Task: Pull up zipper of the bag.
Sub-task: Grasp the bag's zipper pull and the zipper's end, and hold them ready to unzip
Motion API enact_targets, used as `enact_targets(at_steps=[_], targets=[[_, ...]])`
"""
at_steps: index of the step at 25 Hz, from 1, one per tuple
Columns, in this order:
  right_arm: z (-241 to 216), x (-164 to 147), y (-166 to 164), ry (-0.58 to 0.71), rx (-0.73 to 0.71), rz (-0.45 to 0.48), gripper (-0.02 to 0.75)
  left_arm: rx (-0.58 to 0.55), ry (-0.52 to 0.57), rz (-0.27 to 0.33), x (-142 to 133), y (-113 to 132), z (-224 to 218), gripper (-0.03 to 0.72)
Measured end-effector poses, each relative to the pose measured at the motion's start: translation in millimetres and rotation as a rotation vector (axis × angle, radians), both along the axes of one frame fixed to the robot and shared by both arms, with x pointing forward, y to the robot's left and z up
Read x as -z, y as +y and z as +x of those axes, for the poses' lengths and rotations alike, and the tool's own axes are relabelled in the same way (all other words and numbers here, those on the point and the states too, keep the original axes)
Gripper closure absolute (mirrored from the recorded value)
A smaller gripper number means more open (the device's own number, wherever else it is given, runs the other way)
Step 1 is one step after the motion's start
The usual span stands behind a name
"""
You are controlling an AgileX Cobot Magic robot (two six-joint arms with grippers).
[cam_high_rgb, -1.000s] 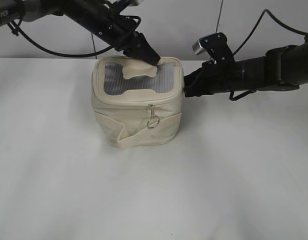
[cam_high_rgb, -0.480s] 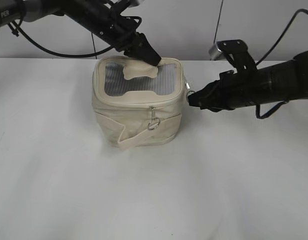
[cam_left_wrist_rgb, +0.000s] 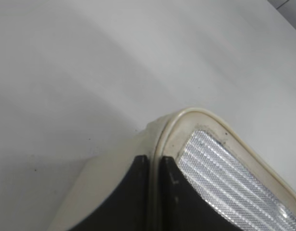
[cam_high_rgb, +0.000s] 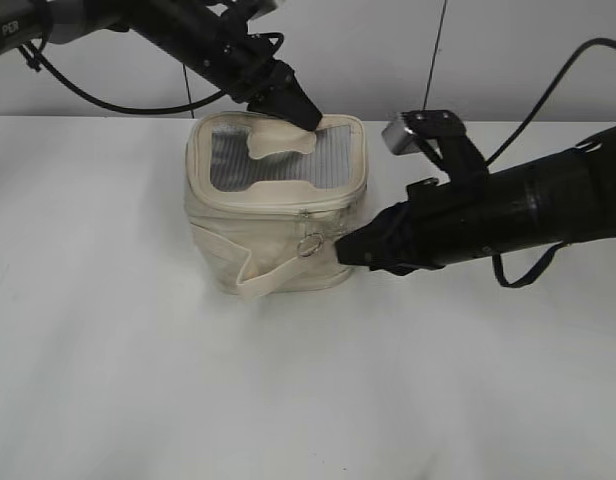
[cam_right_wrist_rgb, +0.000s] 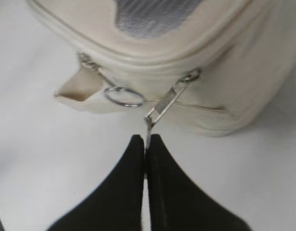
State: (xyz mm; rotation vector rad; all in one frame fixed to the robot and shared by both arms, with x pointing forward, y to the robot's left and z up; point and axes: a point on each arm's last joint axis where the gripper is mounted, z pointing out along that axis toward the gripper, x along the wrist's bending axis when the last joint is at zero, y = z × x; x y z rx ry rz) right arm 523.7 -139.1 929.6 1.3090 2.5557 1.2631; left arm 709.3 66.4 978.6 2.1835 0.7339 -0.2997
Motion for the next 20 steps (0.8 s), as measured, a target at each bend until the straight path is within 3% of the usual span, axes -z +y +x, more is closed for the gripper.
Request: enact_targets(at_steps=[8,16,18,19,20], targets=[[-23,-10,63,-0.059,-0.045,-0.026,0.729,-0.003,0.011,0.009,1,-5,-2,0.641],[-19,-4,78,-0.024,-0.023,-0.02,0.719,-0.005,0.012,0.012,0,-5,-3,0.641],[-21,-4,79,0.005,-0.029,0.001,0.624,-0.008,0.011,0.012,-3,-6,-4,0.606],[-24,-4,80,0.024,-0.048,0.012,0.552,-0.013,0.005,0.013,-5,-7,-4,0.568],[-25,-6,80,0.047,-0.056,0.021,0.431,-0.02,-0.001,0.012,-8,-6,-4,0.526]])
